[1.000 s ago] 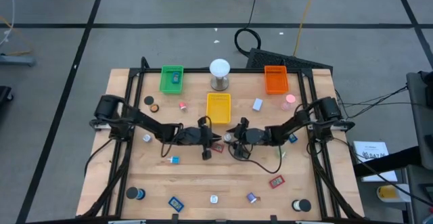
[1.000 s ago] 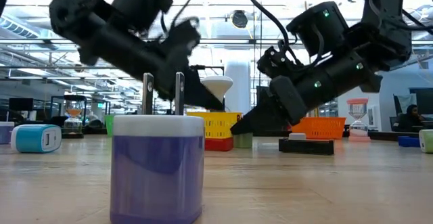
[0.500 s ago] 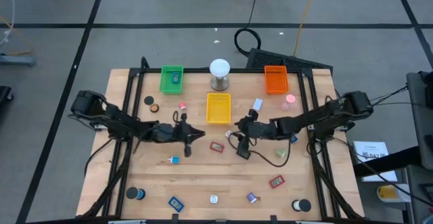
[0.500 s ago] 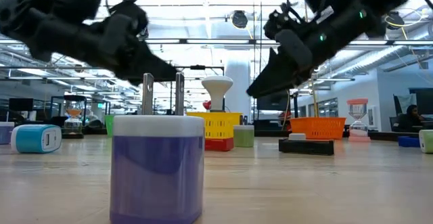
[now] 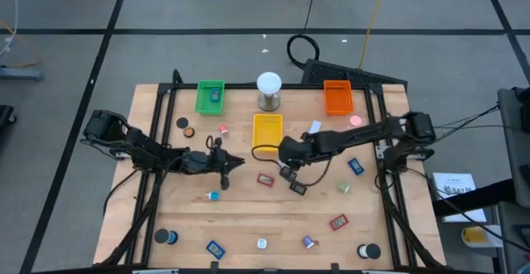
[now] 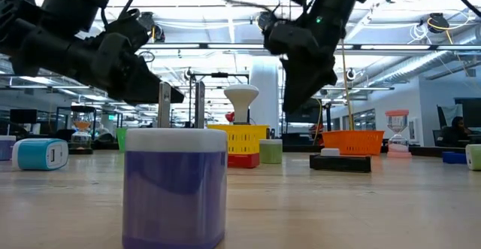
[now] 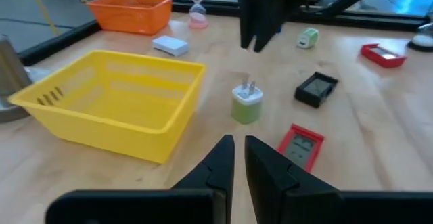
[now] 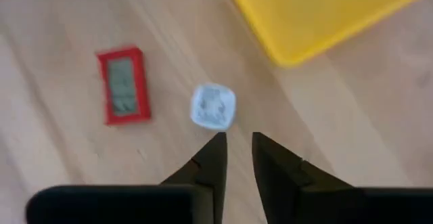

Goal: Pick & Place Office items
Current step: Put the top green charger adapter into the yellow bin

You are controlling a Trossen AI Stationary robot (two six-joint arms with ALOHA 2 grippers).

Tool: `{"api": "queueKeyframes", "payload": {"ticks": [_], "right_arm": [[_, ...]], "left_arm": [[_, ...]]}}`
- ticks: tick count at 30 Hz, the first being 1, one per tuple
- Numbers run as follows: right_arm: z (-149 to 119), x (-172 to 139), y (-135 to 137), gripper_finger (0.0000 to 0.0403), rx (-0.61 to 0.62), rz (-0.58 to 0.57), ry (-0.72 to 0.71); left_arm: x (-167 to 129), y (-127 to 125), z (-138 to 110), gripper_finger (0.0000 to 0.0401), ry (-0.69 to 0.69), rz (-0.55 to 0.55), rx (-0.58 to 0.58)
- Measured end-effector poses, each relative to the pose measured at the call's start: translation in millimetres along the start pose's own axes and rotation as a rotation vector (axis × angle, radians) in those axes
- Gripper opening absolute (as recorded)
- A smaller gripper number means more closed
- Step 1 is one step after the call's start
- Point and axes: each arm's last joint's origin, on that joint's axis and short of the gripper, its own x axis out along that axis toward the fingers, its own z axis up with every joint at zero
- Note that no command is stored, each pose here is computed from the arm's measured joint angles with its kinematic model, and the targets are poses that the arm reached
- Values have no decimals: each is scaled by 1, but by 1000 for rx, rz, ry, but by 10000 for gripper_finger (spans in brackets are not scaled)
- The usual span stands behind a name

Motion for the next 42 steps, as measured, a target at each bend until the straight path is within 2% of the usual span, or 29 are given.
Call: {"api": "queueKeyframes", "payload": {"ticks": [3,9,14,20,24,34,42], "right_arm": [[6,7,6,116,-1,16,21],[12,16,13,214,-7,14,24],[13,22,11,259,-3,-4,32],[16,21,11,250,-22,-31,-18],[17,23,12,241,-21,-26,-25],[9,71,12,257,-21,-29,71],[9,73,12,188,-36,-26,66]], "left_arm": [[1,3,1,37,-10,33,0],[0,8,6,37,-80,11,-24],[-17,15,-1,37,-166,3,-55],[-40,25,-14,37,-227,6,-109],[-44,28,-17,37,-231,40,-115],[-44,28,-17,37,-230,46,-106],[-43,28,-18,37,-218,47,-113]]}}
